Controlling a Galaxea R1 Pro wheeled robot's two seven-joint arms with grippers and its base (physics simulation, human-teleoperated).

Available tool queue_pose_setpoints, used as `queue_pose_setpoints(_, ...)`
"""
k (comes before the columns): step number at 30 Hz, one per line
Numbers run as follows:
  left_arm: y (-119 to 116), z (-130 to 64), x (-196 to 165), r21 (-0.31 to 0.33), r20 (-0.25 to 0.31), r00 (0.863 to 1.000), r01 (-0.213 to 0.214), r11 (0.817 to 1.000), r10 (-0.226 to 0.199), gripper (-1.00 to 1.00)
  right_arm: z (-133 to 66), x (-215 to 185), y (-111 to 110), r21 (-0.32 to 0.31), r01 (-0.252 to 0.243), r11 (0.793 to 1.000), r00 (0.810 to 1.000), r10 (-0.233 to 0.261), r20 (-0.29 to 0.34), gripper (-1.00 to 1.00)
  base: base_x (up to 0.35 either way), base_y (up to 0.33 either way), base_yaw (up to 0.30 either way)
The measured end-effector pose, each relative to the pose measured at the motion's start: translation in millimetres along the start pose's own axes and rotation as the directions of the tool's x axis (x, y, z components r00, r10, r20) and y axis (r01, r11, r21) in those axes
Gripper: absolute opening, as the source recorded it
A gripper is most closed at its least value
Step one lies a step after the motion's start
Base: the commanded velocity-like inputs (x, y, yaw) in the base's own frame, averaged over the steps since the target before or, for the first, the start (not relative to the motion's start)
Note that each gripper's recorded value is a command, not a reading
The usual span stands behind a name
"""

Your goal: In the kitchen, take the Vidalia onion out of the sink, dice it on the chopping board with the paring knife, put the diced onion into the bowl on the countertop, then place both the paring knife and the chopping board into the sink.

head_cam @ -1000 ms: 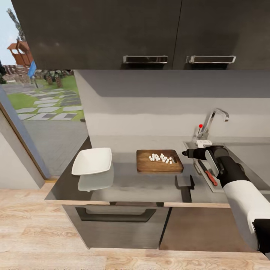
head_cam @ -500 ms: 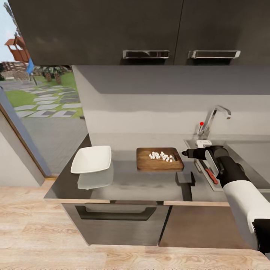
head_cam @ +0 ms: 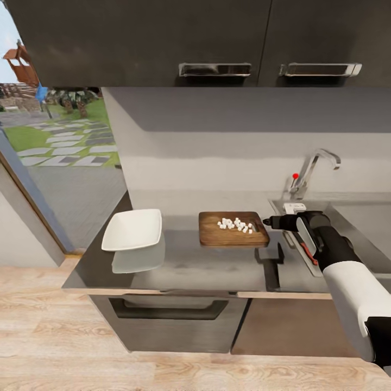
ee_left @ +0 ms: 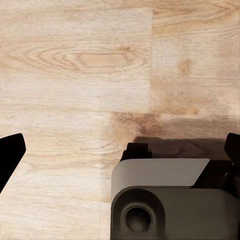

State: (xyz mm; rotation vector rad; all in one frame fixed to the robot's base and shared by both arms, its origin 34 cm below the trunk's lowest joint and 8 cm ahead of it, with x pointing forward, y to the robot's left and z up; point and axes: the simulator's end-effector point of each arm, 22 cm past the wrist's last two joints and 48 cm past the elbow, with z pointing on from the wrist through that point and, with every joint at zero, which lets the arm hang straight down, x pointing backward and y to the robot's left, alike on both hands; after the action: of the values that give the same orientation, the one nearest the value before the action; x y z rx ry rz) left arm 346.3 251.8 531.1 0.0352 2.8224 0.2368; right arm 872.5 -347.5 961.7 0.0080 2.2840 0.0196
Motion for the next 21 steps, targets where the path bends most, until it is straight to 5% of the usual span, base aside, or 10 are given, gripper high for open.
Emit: queue_pose_setpoints(21,-0.3,1.1,5.7,0.0,-0.013,1.0,-0.002,1.0,0.002,1.0,7.2,7.3,1.1,-0.001,0.001,1.0,1.0,-0.001,-0.014,1.0,0.002,0.002,0.0)
